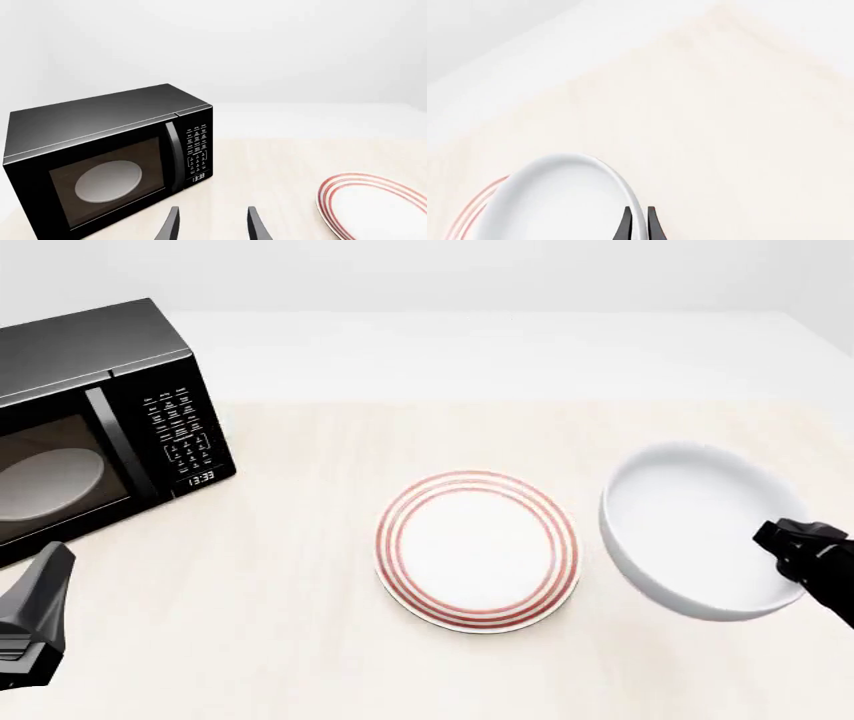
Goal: Put the white bowl to the right of the plate.
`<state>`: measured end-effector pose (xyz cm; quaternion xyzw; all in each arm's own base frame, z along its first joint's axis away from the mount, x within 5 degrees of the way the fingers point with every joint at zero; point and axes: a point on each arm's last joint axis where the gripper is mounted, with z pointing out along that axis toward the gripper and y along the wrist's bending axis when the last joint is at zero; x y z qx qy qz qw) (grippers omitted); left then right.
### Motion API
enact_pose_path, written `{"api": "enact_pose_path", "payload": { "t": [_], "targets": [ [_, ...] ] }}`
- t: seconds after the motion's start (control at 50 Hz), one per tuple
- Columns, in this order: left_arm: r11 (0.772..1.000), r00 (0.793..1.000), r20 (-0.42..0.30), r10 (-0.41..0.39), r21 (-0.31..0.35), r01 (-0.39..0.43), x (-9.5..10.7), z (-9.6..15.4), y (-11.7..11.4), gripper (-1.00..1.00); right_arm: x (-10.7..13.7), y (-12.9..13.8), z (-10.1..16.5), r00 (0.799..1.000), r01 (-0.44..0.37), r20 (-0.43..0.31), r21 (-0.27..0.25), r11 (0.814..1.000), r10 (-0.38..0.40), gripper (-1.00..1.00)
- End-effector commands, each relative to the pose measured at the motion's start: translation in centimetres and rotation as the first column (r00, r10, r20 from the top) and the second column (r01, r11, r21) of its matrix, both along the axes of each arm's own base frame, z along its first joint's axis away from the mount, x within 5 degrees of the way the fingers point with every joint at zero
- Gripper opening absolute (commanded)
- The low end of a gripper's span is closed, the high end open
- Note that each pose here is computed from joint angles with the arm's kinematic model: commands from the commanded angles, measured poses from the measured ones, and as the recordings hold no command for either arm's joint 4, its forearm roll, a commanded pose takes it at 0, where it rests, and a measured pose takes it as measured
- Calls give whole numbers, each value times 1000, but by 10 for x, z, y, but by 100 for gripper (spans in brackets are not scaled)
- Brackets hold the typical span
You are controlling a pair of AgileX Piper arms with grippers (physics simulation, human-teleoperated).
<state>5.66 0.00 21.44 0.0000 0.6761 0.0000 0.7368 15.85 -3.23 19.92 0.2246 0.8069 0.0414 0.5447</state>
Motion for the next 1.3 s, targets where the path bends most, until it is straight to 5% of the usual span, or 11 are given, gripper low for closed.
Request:
{"api": "enact_pose_path", "payload": {
  "t": [0.02, 0.66, 1.3],
  "targets": [
    [1000, 1000, 0, 0, 0, 0, 0, 0, 0, 100, -1, -14, -4, 995, 99, 4, 26, 995, -99, -100],
    [1000, 1000, 0, 0, 0, 0, 0, 0, 0, 100, 68, -57, -27, 982, 185, -50, 22, 982, -184, -100],
    [1000, 1000, 0, 0, 0, 0, 0, 0, 0, 100, 93, -69, -83, 973, 212, -105, 69, 975, -205, -100]
  ]
}}
